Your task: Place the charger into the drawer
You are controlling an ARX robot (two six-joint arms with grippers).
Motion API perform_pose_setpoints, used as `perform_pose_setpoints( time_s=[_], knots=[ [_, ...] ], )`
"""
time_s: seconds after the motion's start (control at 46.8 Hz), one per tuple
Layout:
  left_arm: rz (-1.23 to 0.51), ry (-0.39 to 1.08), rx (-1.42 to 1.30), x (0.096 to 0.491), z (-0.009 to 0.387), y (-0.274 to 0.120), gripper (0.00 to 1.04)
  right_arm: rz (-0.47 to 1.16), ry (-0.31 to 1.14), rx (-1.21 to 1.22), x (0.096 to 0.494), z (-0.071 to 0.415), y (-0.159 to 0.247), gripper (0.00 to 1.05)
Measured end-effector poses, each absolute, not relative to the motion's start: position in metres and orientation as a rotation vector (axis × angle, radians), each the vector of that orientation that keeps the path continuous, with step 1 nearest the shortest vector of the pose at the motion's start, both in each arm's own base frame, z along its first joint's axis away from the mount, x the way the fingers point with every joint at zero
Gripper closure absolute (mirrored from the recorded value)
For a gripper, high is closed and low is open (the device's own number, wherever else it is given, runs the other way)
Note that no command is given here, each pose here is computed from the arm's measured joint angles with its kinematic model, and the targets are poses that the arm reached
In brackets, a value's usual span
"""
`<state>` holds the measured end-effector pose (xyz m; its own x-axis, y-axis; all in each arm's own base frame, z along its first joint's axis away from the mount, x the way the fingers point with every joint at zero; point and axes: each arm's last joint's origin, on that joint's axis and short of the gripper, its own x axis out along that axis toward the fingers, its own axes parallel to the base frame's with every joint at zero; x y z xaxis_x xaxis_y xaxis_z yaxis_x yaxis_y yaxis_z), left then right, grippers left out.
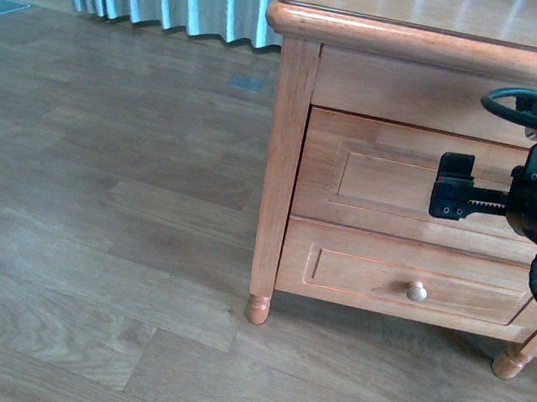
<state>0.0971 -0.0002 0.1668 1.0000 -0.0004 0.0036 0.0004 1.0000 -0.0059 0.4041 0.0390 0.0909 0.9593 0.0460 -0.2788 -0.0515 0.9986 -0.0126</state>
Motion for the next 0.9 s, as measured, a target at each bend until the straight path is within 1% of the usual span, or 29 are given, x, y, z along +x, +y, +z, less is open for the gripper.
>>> perform_pose_setpoints(
  time_s=[0.043, 0.128, 0.256, 0.384, 0.512, 0.683, 0.769, 0.897],
  knots=[
    [0.000, -0.004, -0.006, 0.097, 0.167, 0.000, 0.06, 0.051, 0.275, -0.004, 0.403, 0.094, 0.038, 0.08],
    [-0.001, -0.004, -0.006, 0.097, 0.167, 0.000, 0.06, 0.075, 0.237, -0.004, 0.386, 0.110, 0.035, 0.08],
    [0.000, -0.004, -0.006, 0.097, 0.167, 0.000, 0.06, 0.105, 0.161, -0.002, 0.334, 0.155, 0.031, 0.08],
    [-0.001, -0.004, -0.006, 0.097, 0.167, 0.000, 0.06, 0.108, 0.171, -0.001, 0.292, 0.168, 0.027, 0.08],
    [0.000, -0.004, -0.006, 0.097, 0.167, 0.000, 0.06, 0.081, 0.184, 0.014, 0.241, 0.178, 0.016, 0.08],
    [0.000, -0.004, -0.006, 0.097, 0.167, 0.000, 0.06, -0.008, 0.121, 0.089, 0.171, 0.201, -0.007, 0.08],
    [-0.001, -0.004, -0.006, 0.097, 0.167, 0.000, 0.06, -0.052, 0.079, 0.121, 0.147, 0.204, -0.013, 0.08],
    [-0.001, -0.004, -0.006, 0.097, 0.167, 0.000, 0.06, -0.056, 0.020, 0.131, 0.139, 0.210, -0.014, 0.08]
  ],
)
